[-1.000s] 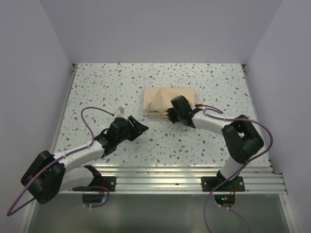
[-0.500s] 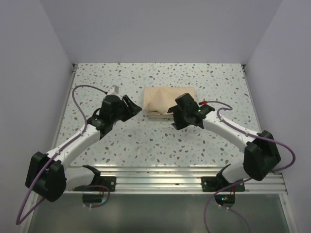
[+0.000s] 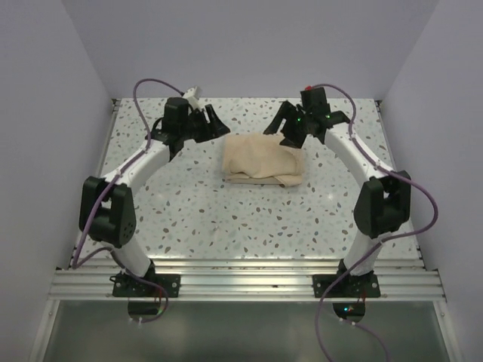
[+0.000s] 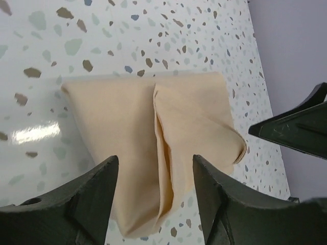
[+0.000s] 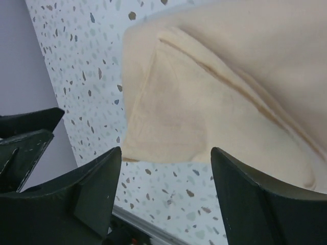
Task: Prepare the surgical pack
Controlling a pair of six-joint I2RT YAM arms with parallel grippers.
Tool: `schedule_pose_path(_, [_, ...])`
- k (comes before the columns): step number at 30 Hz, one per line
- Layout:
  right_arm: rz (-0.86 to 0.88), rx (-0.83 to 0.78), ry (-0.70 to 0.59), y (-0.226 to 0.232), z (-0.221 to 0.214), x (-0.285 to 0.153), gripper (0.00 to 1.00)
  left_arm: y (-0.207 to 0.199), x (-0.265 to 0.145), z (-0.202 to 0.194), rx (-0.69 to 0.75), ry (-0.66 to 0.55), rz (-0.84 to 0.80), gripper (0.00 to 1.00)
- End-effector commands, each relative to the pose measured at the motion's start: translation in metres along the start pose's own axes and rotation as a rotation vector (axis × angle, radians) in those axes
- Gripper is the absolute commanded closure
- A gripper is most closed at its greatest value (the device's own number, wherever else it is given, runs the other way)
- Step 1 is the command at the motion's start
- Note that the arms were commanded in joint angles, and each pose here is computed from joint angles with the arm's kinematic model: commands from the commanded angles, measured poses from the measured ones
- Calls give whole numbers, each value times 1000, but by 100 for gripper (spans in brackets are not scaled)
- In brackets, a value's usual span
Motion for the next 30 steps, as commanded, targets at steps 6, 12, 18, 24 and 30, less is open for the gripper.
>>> schedule_pose_path(6, [170, -255, 101, -6, 75, 41, 30, 12, 76, 12, 62, 152, -187, 39])
schedule_pose_path(12, [248, -224, 218, -22, 75, 76, 36, 16, 86, -3, 43, 224, -241, 40])
schedule_pose_path(18, [304, -183, 274, -29, 66, 91, 37, 11, 84, -19, 55, 270, -303, 42])
schedule_pose_path(24, [306, -161, 321, -40, 53, 96, 41, 12, 90, -40, 50, 354, -318, 46])
schedule_pose_path(30, [298, -157, 360, -48, 45, 95, 48, 16, 93, -59, 74, 416, -284, 51])
Point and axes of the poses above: each gripper's point midway between its finger pads, its own x axis out along the fingers, its own y axis along the line the jaws close on, z = x × y, the point moved 8 cm from there along -x, back along the fingers, and after that the axes turned 4 degrees about x, right-handed, at the moved point
